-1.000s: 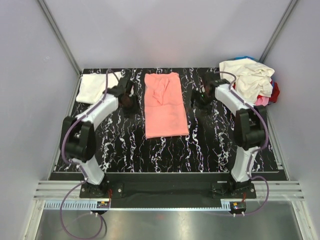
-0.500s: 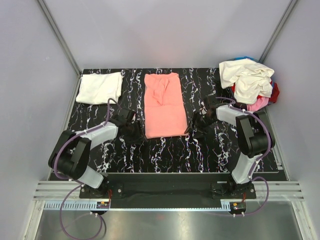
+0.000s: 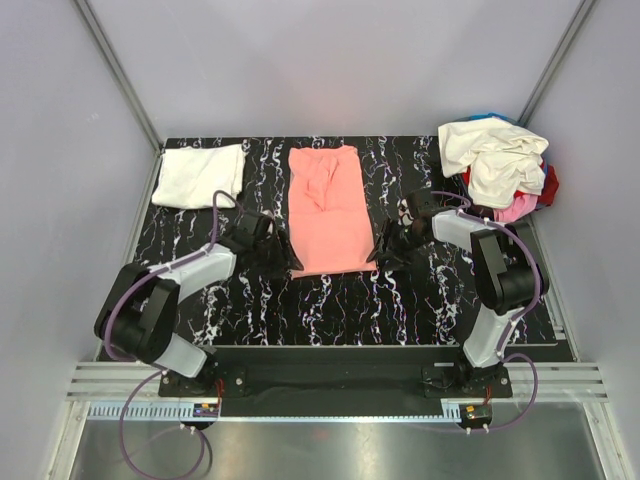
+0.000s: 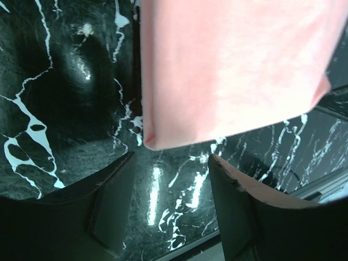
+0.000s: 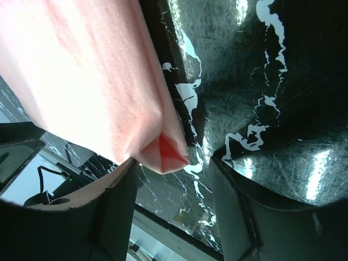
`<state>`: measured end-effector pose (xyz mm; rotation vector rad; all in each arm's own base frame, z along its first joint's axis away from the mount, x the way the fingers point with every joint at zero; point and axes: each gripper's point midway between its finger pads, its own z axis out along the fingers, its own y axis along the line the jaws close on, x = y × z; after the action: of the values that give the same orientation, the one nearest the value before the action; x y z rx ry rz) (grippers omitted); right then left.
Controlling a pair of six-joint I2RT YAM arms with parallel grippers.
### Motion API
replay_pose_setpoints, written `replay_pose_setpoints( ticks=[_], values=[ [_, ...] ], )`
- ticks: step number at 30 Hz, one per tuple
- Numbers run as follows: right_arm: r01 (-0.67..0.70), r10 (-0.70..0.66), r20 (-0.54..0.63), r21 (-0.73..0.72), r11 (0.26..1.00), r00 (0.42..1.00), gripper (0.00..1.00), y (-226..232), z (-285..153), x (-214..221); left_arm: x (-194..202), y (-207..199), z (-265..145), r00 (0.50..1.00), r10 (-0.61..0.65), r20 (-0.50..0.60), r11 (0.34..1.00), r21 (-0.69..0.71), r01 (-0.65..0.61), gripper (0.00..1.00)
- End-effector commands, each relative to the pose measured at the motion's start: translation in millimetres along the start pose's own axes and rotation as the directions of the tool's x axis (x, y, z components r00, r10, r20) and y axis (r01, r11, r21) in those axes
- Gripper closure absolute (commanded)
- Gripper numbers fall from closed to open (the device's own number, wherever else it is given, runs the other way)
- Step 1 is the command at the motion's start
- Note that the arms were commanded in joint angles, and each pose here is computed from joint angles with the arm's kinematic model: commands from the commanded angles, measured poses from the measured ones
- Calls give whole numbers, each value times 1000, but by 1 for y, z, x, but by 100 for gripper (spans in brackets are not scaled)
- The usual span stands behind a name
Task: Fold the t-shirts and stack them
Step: Fold the tshirt
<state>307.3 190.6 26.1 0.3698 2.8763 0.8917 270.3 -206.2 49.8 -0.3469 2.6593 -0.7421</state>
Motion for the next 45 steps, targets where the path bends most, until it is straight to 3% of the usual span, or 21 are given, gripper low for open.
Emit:
replay_pose_setpoints(
  ticks=[1,9,14,20,25,32,40,45],
  values=[
    [3,-2,8,-26,1000,1000,39,8,2,-5,-5,1,13,1000,-8,15,1000,-19,8,42],
    [-17,17,13,-16,1000,1000,53,7,2,-6,18,19,30,999,-21,-34,996,-88,18,48],
    [-8,9,25,-25,1000,1000,57,8,0,-6,17,14,26,1000,-5,-31,996,-94,2,55],
    [34,-24,113,-90,995,993,39,29,-28,-7,5,-1,-4,999,33,37,996,-80,-30,51],
    [9,-5,92,-51,999,996,36,24,-21,-13,-9,-11,-18,996,49,79,996,-78,-43,47],
    [-40,41,33,-24,999,999,35,7,4,-7,-6,-5,9,999,32,22,994,-103,-29,41],
    [-21,20,12,88,996,1000,62,-6,0,0,8,16,22,999,-10,-32,986,-169,5,38],
    [-11,8,22,127,992,1000,63,-6,5,1,15,23,20,999,-20,-38,983,-183,12,39]
  ],
)
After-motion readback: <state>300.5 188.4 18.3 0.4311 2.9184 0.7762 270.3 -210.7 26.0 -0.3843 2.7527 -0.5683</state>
